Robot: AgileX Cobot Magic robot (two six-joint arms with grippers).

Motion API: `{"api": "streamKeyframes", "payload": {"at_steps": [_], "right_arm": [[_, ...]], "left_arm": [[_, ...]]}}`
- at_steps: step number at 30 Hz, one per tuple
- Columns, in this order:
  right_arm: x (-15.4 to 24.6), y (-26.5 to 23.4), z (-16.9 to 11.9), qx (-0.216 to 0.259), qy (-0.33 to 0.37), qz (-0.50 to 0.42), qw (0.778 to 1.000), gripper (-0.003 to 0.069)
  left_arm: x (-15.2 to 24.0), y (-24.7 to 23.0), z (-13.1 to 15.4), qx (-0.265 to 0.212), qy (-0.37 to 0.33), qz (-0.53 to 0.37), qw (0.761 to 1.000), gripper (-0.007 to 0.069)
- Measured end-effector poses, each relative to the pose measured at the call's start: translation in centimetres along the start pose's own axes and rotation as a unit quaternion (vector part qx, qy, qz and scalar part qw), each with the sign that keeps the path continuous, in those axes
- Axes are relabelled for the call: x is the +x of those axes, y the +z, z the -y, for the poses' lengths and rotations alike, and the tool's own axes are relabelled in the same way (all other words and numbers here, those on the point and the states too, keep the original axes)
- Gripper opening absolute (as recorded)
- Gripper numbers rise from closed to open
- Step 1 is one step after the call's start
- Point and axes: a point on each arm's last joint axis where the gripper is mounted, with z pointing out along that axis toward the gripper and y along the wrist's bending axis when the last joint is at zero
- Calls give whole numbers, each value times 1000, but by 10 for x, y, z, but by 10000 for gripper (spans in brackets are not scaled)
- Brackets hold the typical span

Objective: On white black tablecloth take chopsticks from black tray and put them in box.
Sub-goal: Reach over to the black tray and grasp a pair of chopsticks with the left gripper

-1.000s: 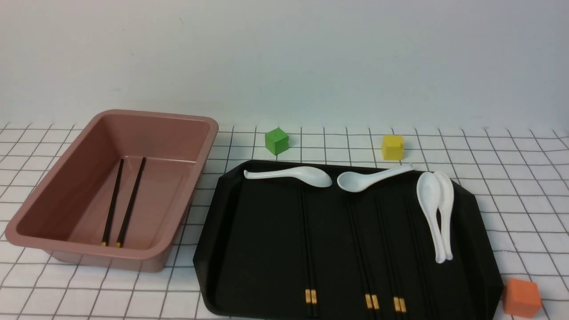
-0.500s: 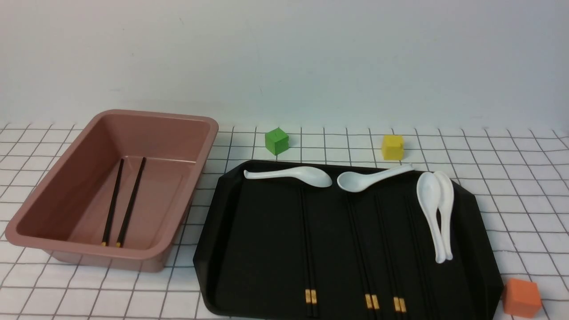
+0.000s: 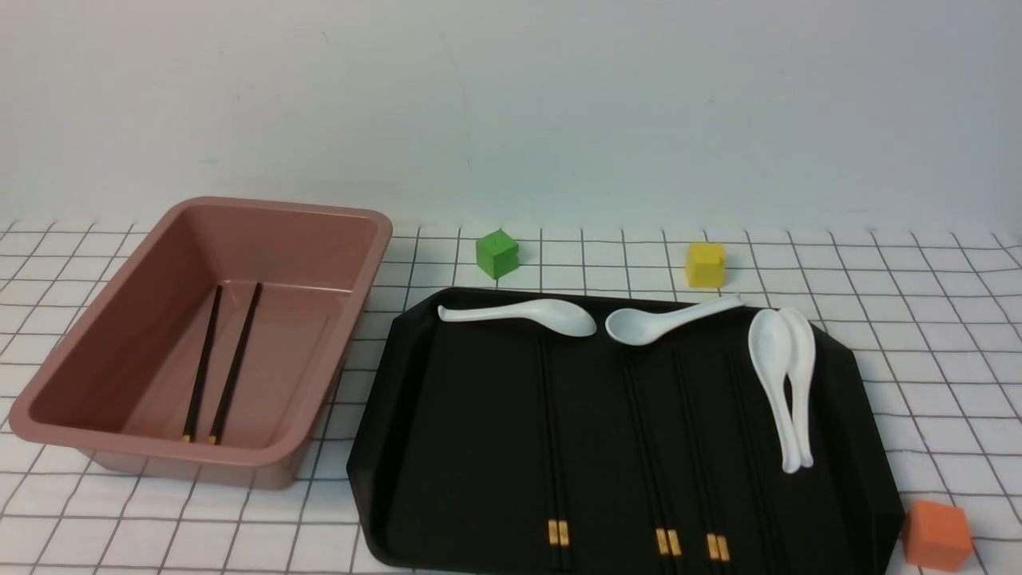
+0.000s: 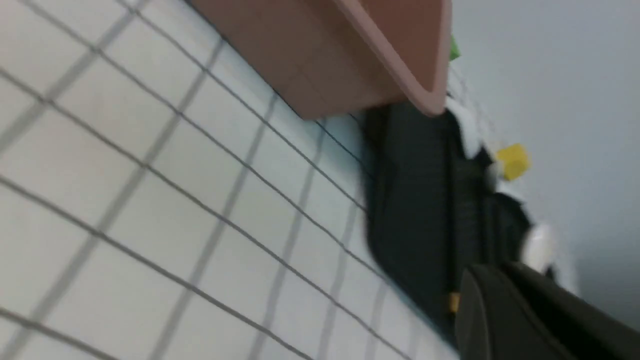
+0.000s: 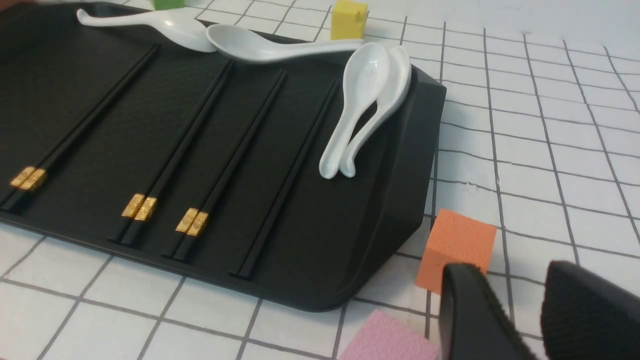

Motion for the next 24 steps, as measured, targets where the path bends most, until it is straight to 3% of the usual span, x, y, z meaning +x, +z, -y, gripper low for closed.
{"api": "streamKeyframes", "payload": {"at_steps": [4, 9, 12, 15, 17, 19, 21, 22, 24], "right_arm": [[0, 0, 0, 0, 0, 0, 1000, 240], [0, 0, 0, 0, 0, 0, 1000, 240], [0, 0, 0, 0, 0, 0, 1000, 240], [0, 0, 0, 0, 0, 0, 1000, 240], [0, 0, 0, 0, 0, 0, 1000, 240], [0, 0, 0, 0, 0, 0, 1000, 240], [0, 0, 0, 0, 0, 0, 1000, 240], [0, 0, 0, 0, 0, 0, 1000, 240], [0, 0, 0, 0, 0, 0, 1000, 240]], "left_arm": [[2, 0, 6, 30, -113, -16, 993, 37], [-2, -1, 10, 57, -145, 4, 988, 39], [-4, -4, 17, 65, -124, 1, 990, 28], [-16, -19, 46, 90, -61, 0, 994, -13], [-22, -23, 58, 82, -39, -8, 996, -13], [-29, -21, 75, 24, 2, -57, 998, -13], [-35, -12, 82, -65, 37, -128, 989, -13], [-40, -3, 84, -137, 59, -182, 972, -13], [-47, 11, 87, -214, 76, -244, 943, -13]]}}
